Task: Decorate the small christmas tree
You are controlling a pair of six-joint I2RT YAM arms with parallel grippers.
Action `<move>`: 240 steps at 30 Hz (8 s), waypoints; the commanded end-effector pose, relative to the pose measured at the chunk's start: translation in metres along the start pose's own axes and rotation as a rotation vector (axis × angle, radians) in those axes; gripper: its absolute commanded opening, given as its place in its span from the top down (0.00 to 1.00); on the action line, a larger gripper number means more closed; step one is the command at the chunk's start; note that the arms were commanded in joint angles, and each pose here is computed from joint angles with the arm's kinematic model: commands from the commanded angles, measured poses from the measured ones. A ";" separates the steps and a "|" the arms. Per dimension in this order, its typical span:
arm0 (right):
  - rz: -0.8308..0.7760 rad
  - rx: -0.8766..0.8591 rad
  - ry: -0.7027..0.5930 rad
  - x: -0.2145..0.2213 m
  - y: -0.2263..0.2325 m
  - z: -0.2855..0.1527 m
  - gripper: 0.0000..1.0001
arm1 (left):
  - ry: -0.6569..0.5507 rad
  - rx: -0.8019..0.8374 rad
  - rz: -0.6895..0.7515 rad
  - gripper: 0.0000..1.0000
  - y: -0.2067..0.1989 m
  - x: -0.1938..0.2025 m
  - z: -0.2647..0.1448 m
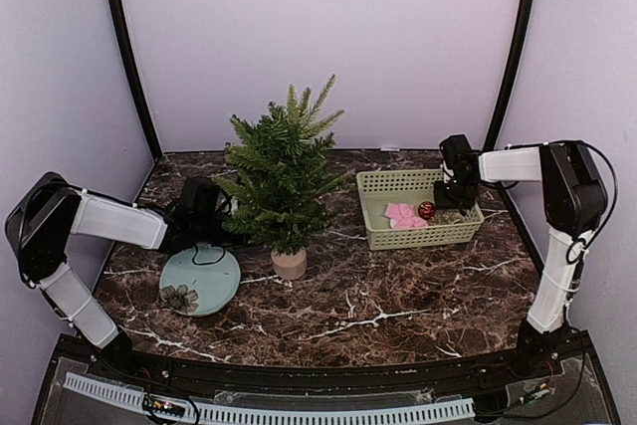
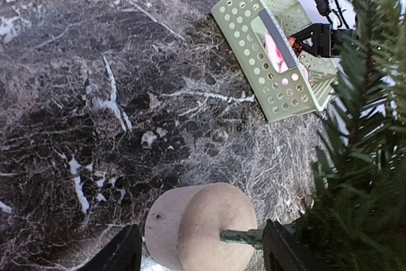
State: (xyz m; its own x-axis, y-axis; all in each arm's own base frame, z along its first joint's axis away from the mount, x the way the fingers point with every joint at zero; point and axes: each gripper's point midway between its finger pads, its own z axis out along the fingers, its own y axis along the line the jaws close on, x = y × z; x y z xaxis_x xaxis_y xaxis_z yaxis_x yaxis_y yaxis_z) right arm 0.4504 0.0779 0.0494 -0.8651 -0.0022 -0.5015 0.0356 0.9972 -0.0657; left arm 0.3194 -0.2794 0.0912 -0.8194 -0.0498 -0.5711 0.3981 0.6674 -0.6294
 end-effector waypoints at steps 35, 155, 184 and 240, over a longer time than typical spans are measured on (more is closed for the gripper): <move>0.071 -0.203 -0.287 -0.082 0.025 -0.089 1.00 | -0.309 -0.082 0.145 0.29 -0.046 -0.063 -0.098; -0.079 -1.321 -0.387 0.060 0.156 -0.413 1.00 | -0.409 0.291 1.476 0.65 -0.383 0.021 -0.006; -0.014 -0.988 -0.296 0.083 0.145 -0.295 1.00 | -0.632 0.410 1.287 1.00 -0.414 -0.022 -0.139; -0.434 -1.361 -0.735 0.124 0.162 -0.377 0.19 | -0.885 0.429 1.144 1.00 -0.484 -0.110 -0.241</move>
State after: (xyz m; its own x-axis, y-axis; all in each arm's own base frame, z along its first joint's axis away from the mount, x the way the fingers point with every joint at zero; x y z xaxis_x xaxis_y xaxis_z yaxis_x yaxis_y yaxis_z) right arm 0.1821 0.2514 0.2938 -0.3672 0.1050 -0.9242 -0.8585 0.3441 0.3802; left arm 0.1217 -0.4316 0.5532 0.4452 -0.1220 -0.8871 0.8482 0.3748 0.3742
